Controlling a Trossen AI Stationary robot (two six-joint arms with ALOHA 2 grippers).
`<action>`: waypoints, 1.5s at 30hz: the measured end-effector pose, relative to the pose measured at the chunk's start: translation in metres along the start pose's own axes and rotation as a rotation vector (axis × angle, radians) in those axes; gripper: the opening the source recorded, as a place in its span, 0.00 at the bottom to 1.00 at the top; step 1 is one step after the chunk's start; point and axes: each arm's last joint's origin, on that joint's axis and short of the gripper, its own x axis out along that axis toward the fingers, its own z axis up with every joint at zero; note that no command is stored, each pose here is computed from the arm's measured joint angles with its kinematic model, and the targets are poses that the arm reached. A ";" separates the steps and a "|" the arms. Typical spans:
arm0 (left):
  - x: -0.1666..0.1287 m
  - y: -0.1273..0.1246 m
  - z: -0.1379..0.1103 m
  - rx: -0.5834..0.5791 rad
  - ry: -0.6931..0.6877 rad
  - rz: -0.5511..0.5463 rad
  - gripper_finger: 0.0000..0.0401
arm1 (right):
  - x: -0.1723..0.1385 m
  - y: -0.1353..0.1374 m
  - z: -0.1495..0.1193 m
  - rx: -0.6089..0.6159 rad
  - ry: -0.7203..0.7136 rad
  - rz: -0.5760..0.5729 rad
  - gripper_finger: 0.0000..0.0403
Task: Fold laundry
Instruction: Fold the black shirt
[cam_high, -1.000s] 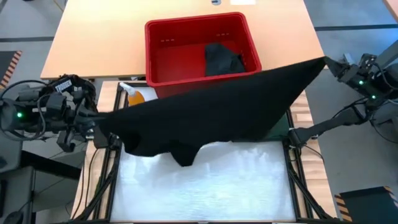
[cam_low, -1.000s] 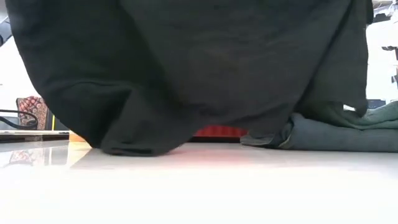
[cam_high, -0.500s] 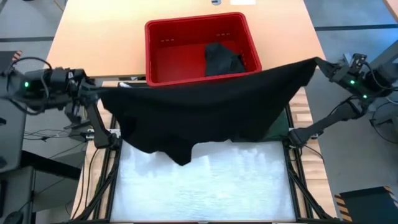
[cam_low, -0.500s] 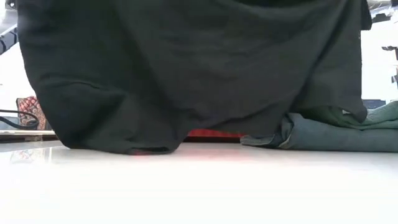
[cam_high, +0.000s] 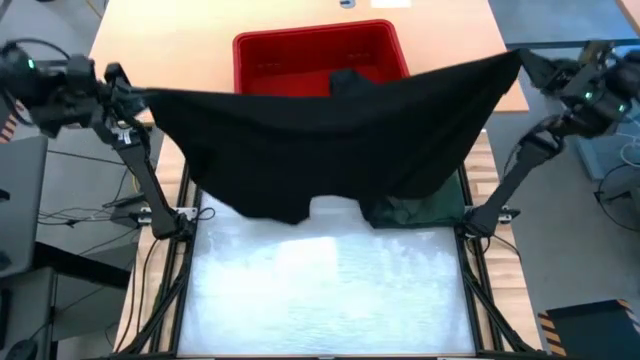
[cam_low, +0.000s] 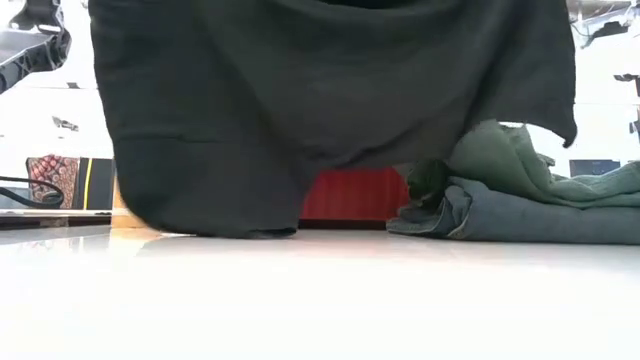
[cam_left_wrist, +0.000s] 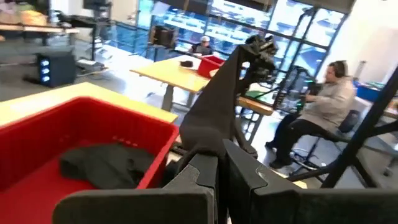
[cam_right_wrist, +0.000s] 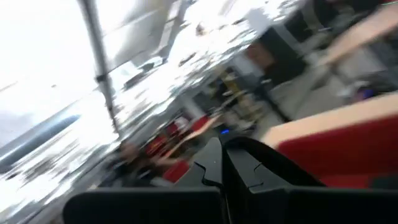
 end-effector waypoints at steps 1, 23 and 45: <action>0.000 0.004 0.006 0.002 -0.001 -0.018 0.00 | 0.005 0.003 0.004 -0.003 0.018 0.038 0.05; -0.001 -0.042 0.047 0.210 -0.196 -0.300 0.00 | 0.070 0.070 0.060 -0.215 0.118 0.490 0.05; -0.001 0.012 0.052 0.120 -0.145 -0.187 0.00 | 0.074 0.043 0.059 -0.215 0.166 0.400 0.05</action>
